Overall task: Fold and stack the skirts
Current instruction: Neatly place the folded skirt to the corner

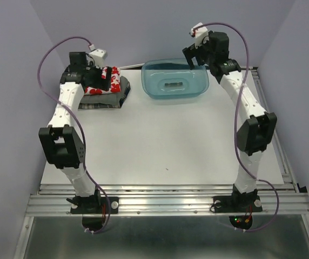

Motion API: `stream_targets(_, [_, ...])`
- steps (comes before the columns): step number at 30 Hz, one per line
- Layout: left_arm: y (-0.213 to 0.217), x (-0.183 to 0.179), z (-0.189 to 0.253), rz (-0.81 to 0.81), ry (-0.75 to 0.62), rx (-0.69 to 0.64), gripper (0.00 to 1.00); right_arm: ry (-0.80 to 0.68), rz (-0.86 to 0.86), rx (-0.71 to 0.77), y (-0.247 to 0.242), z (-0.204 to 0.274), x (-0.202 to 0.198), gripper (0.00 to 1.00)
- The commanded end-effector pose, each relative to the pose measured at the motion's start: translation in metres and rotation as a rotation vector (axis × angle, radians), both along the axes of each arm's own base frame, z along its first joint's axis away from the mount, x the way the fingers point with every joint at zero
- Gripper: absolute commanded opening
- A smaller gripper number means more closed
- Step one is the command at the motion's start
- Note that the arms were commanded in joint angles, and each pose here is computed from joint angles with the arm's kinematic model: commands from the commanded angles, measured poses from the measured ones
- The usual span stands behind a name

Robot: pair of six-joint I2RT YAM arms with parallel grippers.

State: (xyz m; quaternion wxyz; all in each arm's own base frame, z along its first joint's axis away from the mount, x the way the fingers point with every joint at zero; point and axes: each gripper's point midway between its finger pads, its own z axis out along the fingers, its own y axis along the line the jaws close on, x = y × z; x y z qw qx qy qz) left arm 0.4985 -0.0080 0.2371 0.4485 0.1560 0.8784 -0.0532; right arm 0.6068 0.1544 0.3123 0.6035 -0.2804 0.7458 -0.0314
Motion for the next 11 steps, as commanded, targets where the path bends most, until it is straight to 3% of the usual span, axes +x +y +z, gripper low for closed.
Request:
stream_targets(1, [-0.071,-0.017,0.030,-0.149,-0.130,0.059,0.99,0.256,0.045,0.179,0.015,-0.041,-0.066,1.00])
stream_targets(5, [-0.121,-0.047,-0.001,-0.256,-0.093,-0.006,0.99,0.400,0.058,0.285,0.016,-0.068,-0.131,1.00])
stream_targets(11, [-0.147,-0.067,-0.017,-0.308,-0.096,-0.079,0.99,0.497,0.056,0.322,0.006,-0.101,-0.198,1.00])
